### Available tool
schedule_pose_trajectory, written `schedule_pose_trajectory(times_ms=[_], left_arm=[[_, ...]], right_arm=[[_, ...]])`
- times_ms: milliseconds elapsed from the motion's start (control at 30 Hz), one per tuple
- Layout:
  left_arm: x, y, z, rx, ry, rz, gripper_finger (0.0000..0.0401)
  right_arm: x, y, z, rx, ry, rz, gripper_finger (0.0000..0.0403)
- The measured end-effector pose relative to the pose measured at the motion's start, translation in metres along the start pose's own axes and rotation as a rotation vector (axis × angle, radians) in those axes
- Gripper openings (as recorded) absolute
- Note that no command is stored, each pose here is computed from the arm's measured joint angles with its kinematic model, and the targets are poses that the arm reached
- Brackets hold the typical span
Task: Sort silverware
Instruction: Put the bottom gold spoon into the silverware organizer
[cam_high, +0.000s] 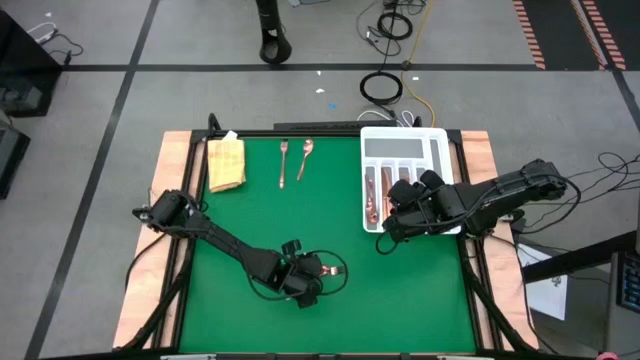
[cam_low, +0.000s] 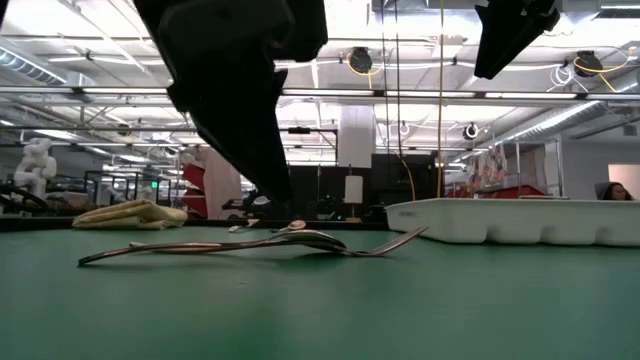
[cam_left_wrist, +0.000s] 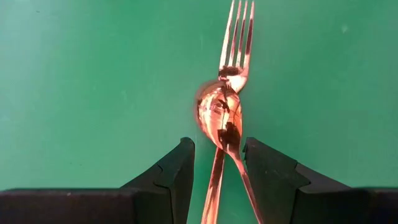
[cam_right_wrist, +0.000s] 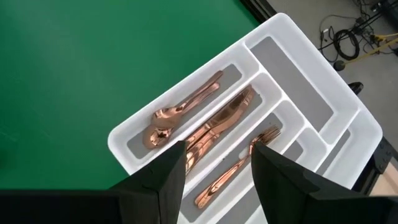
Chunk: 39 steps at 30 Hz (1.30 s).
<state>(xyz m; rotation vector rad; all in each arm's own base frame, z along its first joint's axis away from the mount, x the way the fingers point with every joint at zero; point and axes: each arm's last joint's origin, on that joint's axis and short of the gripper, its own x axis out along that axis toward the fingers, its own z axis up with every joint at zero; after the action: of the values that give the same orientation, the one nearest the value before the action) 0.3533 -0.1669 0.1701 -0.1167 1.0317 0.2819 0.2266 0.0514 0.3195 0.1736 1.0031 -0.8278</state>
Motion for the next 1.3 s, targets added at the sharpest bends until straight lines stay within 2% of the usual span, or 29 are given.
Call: schedule_pose_trajectory(times_ms=[200, 633, 733, 900, 1033, 1300], left_arm=[[0.009, -0.01, -0.007, 0.015, -0.015, 0.003, 0.0148], [0.047, -0.014, -0.026, 0.061, 0.035, 0.112, 0.0146], [0.043, -0.013, -0.024, 0.058, 0.038, 0.103, 0.012], [0.029, -0.009, -0.021, 0.071, 0.06, 0.073, 0.0021], [0.021, -0.007, -0.018, 0.079, 0.068, 0.047, 0.0013], [-0.002, 0.002, -0.001, 0.077, 0.103, -0.117, 0.001]], right_arm=[[0.0, 0.001, 0.0, 0.006, -0.002, 0.006, 0.0169], [0.0, 0.001, 0.001, 0.028, -0.002, 0.014, 0.0169], [0.0, 0.002, 0.001, 0.03, 0.002, 0.02, 0.0169], [0.0, 0.002, 0.0, 0.029, 0.016, 0.028, 0.0169], [0.0, 0.002, 0.0, 0.03, 0.016, 0.029, 0.0169], [0.0, 0.002, 0.0, 0.03, 0.016, 0.029, 0.0169]])
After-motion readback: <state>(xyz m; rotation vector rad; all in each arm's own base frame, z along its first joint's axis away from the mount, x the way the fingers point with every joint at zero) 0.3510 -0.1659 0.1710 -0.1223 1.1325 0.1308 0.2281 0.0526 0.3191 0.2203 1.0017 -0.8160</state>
